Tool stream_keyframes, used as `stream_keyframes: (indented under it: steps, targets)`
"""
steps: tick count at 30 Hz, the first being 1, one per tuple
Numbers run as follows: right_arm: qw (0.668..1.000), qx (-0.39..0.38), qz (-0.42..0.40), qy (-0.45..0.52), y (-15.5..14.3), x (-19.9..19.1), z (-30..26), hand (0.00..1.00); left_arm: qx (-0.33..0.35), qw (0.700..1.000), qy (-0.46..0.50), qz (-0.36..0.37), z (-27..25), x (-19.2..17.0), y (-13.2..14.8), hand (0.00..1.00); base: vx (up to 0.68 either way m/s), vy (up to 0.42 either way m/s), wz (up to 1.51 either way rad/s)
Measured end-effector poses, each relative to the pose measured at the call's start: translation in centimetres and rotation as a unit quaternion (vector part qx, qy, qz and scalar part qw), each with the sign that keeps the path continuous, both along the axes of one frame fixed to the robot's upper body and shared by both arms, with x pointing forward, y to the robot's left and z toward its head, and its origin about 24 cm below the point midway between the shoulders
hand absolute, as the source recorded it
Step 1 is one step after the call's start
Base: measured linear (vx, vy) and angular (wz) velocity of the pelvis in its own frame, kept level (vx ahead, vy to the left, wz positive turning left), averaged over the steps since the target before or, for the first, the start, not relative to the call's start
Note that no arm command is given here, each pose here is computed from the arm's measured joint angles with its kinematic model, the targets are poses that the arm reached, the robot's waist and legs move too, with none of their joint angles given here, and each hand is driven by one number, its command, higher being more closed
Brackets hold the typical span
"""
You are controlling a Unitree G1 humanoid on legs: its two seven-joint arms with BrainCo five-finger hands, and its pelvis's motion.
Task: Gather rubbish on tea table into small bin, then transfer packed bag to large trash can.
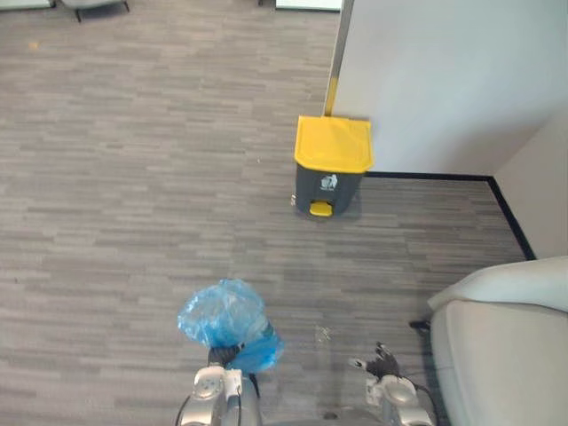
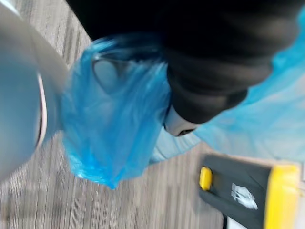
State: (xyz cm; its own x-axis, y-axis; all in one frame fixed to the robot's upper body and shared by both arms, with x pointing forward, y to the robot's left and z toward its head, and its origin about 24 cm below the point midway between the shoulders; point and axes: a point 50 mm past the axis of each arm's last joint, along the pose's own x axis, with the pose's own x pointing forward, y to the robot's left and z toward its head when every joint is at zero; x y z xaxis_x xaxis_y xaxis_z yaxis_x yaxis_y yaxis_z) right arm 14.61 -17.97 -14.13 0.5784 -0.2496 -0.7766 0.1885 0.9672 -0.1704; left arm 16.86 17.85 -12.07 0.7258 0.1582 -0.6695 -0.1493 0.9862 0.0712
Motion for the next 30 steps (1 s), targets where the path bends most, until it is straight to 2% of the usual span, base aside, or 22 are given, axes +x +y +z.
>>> stream_keyframes:
  steps: [5, 10, 16, 21, 26, 30]
  targets:
    - [1.000, -0.002, 0.003, 0.004, -0.1, 0.2, -0.1, 0.00, 0.012, 0.999, 0.035, 0.005, -0.9, -1.8, 1.0, 1.00, 0.15, 0.110, -0.17]
    - [1.000, 0.003, 0.002, 0.001, 0.2, -0.2, -0.1, 0.00, 0.031, 0.998, 0.059, -0.020, -1.4, -3.0, 1.5, 1.00, 0.14, 0.054, -0.15]
    - [1.000, 0.001, 0.008, -0.003, 0.1, 0.4, 0.1, 0.00, 0.027, 0.998, 0.053, -0.014, -1.3, -2.6, 1.4, 1.00, 0.31, -0.117, 0.11]
    - [1.000, -0.018, 0.011, 0.001, -1.2, 0.8, 0.2, 0.00, 0.010, 0.999, 0.047, -0.014, -1.3, -1.9, 0.3, 1.00, 0.41, -0.140, -0.03]
    - [1.000, -0.005, -0.004, 0.010, -0.7, -0.5, -0.2, 0.00, -0.011, 1.000, 0.003, -0.022, -0.1, 0.2, -1.3, 1.00, 0.39, -0.118, 0.27]
    - [1.000, -0.002, 0.000, -0.009, -0.1, 0.2, 0.3, 0.00, -0.021, 0.999, -0.006, -0.026, 0.1, 0.4, -1.7, 1.00, 0.38, 0.080, -0.24]
